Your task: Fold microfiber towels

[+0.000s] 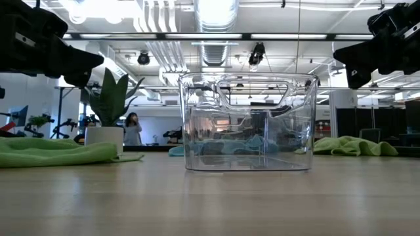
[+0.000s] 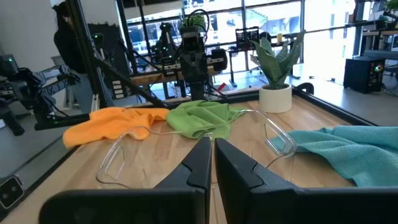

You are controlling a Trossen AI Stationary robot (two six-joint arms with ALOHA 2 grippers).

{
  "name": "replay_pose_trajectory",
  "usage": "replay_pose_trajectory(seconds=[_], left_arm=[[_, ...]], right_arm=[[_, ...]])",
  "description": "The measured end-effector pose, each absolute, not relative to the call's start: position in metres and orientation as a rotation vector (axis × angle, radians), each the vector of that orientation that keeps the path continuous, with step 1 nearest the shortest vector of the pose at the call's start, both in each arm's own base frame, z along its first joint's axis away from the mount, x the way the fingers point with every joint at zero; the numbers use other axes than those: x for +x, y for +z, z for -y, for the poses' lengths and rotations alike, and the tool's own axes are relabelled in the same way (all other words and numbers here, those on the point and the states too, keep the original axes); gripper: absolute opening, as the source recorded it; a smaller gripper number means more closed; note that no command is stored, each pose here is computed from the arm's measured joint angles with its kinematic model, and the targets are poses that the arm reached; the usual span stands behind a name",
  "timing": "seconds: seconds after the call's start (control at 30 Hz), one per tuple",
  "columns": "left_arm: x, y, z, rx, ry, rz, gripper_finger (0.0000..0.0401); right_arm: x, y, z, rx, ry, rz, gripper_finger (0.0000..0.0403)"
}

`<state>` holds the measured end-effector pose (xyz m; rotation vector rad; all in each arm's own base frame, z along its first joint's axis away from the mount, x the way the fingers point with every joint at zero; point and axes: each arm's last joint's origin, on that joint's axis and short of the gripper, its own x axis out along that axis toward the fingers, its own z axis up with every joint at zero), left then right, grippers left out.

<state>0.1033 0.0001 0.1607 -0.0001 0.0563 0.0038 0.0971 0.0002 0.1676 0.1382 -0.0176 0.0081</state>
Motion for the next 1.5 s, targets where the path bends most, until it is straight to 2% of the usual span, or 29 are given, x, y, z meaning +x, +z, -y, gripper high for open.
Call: replay_pose_trajectory(seconds=[1.0, 1.17, 1.33, 1.5], left_arm=[[0.103, 0.161, 0.000, 0.000, 0.003, -0.057, 0.0000], [0.103, 0.161, 0.000, 0.001, 0.003, -0.057, 0.0000], [0.103, 0.166, 0.000, 0.085, 0.004, 0.002, 0.0000], [0.102, 0.182, 0.000, -0.069, -0.001, 0.162, 0.0000]], right_arm=[[0.097, 0.171, 0.000, 0.097, 0.004, 0.052, 0.0018], [0.098, 0.171, 0.000, 0.252, 0.005, 0.048, 0.0018], [0.098, 0.176, 0.003, 0.287, -0.077, 0.106, 0.0018], [0.101, 0.198, 0.004, 0.311, -0.151, -0.092, 0.0018]])
